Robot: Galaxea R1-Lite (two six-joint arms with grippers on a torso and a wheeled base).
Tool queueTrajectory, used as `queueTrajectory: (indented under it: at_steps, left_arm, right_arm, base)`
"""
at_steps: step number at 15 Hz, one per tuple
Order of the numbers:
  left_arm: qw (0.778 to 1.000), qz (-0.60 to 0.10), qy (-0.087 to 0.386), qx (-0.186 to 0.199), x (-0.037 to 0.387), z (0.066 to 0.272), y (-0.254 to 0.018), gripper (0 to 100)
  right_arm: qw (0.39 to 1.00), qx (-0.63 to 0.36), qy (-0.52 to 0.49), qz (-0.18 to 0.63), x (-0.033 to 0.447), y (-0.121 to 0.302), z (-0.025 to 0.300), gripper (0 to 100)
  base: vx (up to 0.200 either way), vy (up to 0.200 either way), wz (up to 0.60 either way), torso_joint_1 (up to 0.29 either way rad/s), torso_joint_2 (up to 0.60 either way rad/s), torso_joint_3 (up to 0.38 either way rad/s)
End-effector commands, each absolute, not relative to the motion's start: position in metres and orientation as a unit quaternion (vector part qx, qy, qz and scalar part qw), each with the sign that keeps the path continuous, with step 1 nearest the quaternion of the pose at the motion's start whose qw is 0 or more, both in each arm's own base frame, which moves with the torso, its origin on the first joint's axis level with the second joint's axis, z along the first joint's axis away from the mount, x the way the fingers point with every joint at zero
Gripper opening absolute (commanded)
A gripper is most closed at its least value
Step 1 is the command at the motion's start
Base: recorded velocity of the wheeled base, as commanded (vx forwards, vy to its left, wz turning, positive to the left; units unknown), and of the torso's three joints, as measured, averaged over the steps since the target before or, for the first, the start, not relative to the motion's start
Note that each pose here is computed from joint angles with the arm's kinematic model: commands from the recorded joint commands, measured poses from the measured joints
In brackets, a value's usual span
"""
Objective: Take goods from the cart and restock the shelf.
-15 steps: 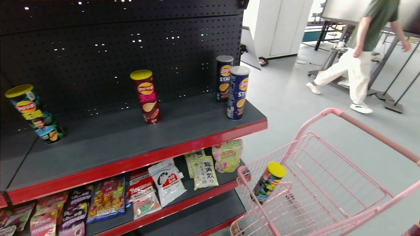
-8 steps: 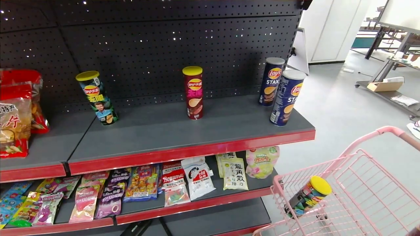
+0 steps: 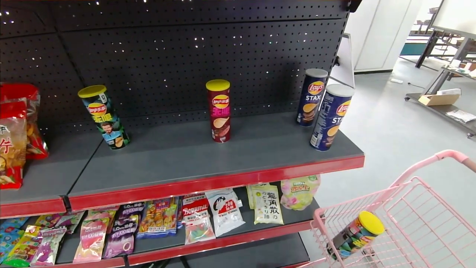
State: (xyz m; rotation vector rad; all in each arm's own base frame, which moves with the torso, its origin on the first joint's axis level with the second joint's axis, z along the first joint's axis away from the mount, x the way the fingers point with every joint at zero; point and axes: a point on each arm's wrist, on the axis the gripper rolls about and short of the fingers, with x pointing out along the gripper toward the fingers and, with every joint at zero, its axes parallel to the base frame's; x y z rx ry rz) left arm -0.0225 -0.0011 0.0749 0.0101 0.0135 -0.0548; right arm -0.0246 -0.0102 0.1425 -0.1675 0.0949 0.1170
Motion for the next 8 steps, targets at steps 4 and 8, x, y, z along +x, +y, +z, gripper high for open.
queueTrajectory:
  at_steps: [4, 8]
  left_arm:
    - [1.0, -0.027, 0.008, 0.005, -0.0224, 0.0747, -0.0011, 100]
    - [1.0, -0.028, 0.008, 0.004, -0.0224, 0.0747, -0.0011, 100]
  right_arm:
    - [0.994, -0.082, 0.039, 0.058, -0.0279, -0.0111, 0.1361, 0]
    - [0.994, -0.08, 0.031, 0.072, -0.03, -0.011, 0.1343, 0]
  base:
    - [0.2, 0.0, 0.0, 0.006, 0.0, -0.004]
    - [0.05, 0.0, 0.0, 0.001, 0.0, -0.001]
